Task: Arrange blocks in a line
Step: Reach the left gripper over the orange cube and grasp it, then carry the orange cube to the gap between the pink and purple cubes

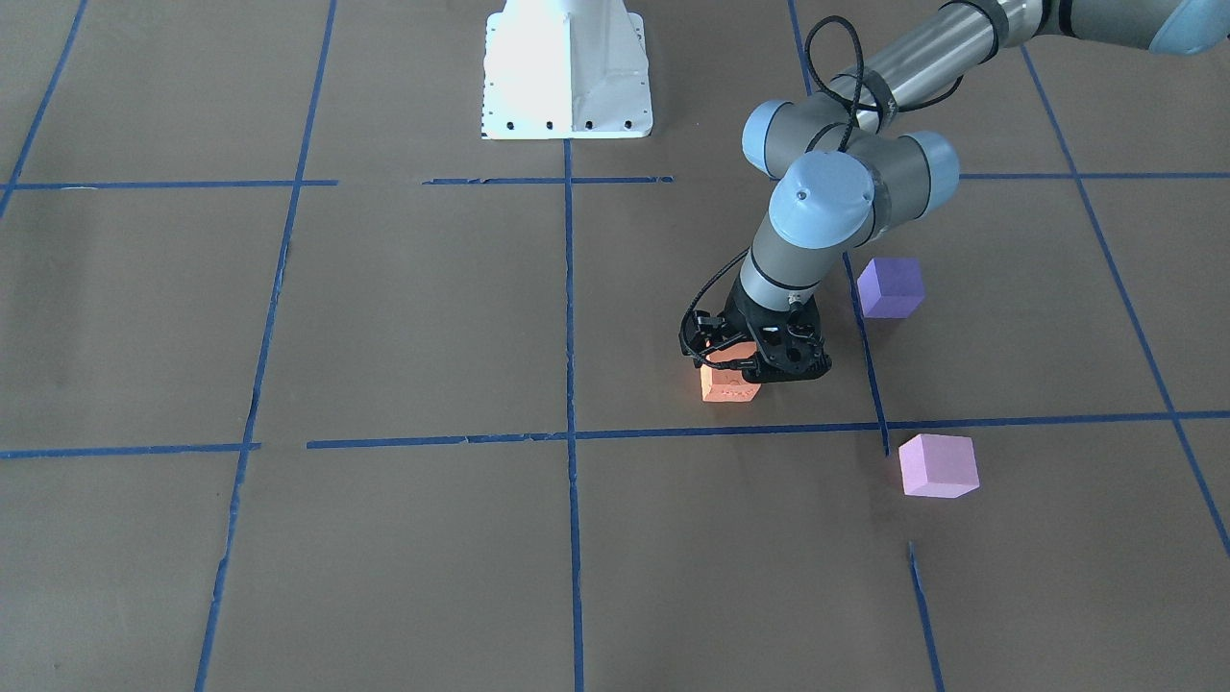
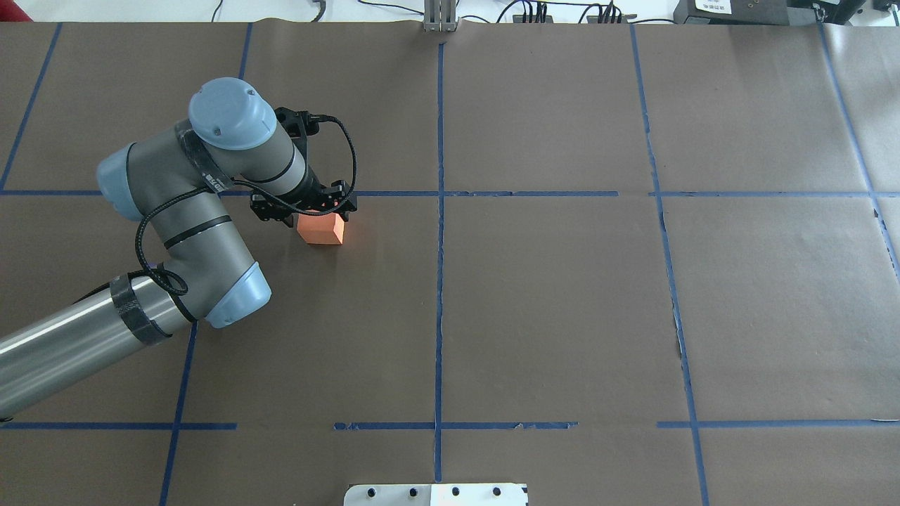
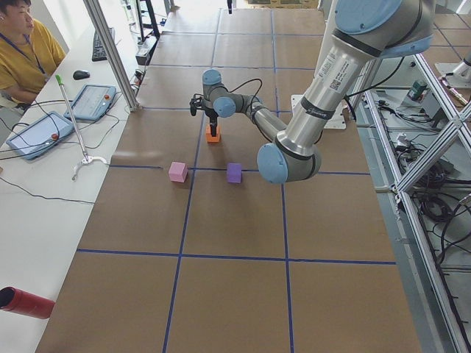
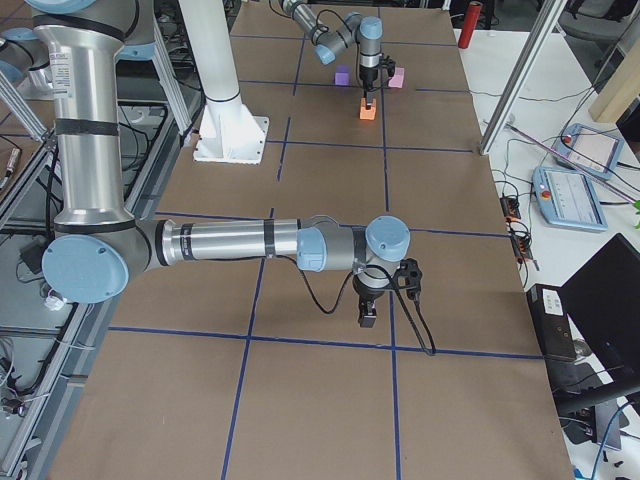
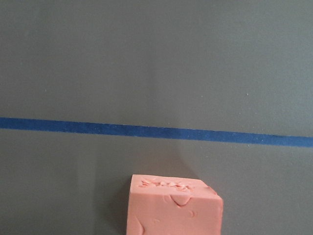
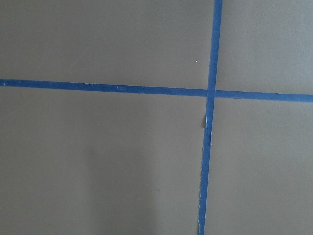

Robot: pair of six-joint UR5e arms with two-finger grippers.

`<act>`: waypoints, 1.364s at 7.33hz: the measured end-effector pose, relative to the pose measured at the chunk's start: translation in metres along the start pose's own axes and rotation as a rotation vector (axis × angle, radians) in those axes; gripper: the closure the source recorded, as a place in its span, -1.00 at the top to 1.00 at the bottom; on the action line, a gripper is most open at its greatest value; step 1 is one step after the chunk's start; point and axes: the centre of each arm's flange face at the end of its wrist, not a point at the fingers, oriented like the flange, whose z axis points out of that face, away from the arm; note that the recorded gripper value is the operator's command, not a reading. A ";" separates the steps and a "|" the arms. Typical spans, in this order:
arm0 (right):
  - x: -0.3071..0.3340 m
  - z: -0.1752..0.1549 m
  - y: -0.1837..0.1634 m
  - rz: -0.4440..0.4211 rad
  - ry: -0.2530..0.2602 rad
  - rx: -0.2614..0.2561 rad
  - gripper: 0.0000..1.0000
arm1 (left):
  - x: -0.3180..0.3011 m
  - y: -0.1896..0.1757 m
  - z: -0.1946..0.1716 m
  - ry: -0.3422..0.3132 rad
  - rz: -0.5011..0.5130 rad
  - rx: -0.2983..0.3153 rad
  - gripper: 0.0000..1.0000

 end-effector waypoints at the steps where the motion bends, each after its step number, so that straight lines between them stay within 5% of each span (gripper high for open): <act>1: 0.000 0.000 0.000 0.000 0.000 0.000 1.00 | 0.001 0.006 0.012 -0.010 -0.010 -0.015 0.80; 2: 0.000 0.000 0.000 0.000 0.000 0.000 1.00 | 0.002 0.011 0.019 -0.015 -0.012 -0.024 0.30; 3: 0.000 0.000 0.000 0.000 0.000 0.000 1.00 | 0.004 0.013 0.023 -0.016 -0.009 -0.028 -0.44; 7: 0.000 0.000 0.000 0.000 0.000 0.000 1.00 | -0.021 -0.020 -0.008 -0.004 -0.033 0.015 -0.53; 10: 0.000 0.000 0.000 0.001 0.000 -0.001 1.00 | -0.122 -0.034 -0.036 -0.048 0.061 0.058 -0.49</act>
